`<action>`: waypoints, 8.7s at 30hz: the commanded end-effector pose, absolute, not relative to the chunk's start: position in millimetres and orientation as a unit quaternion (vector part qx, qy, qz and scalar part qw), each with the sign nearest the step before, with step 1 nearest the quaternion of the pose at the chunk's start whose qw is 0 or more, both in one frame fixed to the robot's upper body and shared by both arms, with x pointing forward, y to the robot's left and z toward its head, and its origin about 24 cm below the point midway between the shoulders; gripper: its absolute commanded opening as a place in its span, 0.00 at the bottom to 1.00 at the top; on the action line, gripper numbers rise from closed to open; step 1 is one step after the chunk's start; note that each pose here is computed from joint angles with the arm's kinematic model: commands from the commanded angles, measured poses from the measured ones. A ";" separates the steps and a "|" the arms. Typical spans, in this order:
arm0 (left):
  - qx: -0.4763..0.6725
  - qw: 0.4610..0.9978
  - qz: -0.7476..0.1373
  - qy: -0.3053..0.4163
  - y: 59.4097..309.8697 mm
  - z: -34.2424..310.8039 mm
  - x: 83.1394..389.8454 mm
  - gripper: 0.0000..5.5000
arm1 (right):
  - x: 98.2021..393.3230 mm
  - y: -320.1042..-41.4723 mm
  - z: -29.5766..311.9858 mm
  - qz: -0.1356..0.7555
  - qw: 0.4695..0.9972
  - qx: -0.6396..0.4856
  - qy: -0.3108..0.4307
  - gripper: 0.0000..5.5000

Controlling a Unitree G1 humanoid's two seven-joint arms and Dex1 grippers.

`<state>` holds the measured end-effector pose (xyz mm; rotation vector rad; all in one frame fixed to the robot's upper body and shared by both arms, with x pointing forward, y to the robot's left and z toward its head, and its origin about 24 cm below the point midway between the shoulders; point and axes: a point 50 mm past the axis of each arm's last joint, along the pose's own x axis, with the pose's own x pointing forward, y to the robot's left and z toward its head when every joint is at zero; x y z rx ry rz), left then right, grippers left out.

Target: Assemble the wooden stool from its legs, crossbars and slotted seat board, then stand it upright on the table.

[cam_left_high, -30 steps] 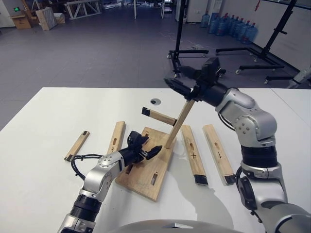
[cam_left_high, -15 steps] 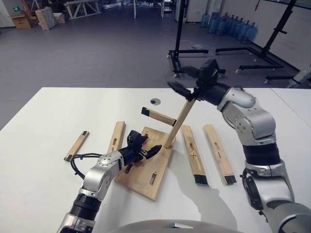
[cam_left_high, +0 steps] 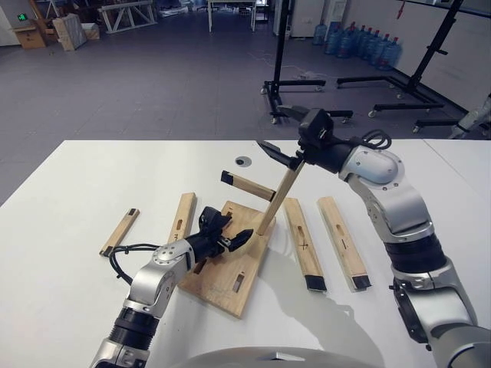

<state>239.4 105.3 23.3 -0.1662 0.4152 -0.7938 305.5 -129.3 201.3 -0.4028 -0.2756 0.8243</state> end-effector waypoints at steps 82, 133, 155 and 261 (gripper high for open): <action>-0.134 0.964 -0.227 0.011 109.1 81.5 227.2 0.78 | 176.1 -240.8 34.9 0.022 0.898 0.031 0.439 0.69; -0.380 0.734 -0.562 -0.013 119.8 135.2 212.3 0.78 | 239.2 -141.9 113.3 0.697 0.682 0.198 0.099 0.36; -0.394 0.730 -0.557 -0.041 125.6 132.9 209.8 0.39 | 245.0 -151.9 111.4 0.690 0.695 0.183 0.091 0.36; -0.028 0.743 -0.667 0.051 202.1 116.2 332.0 0.37 | 290.8 -81.5 158.4 0.476 0.745 -0.426 -0.193 0.65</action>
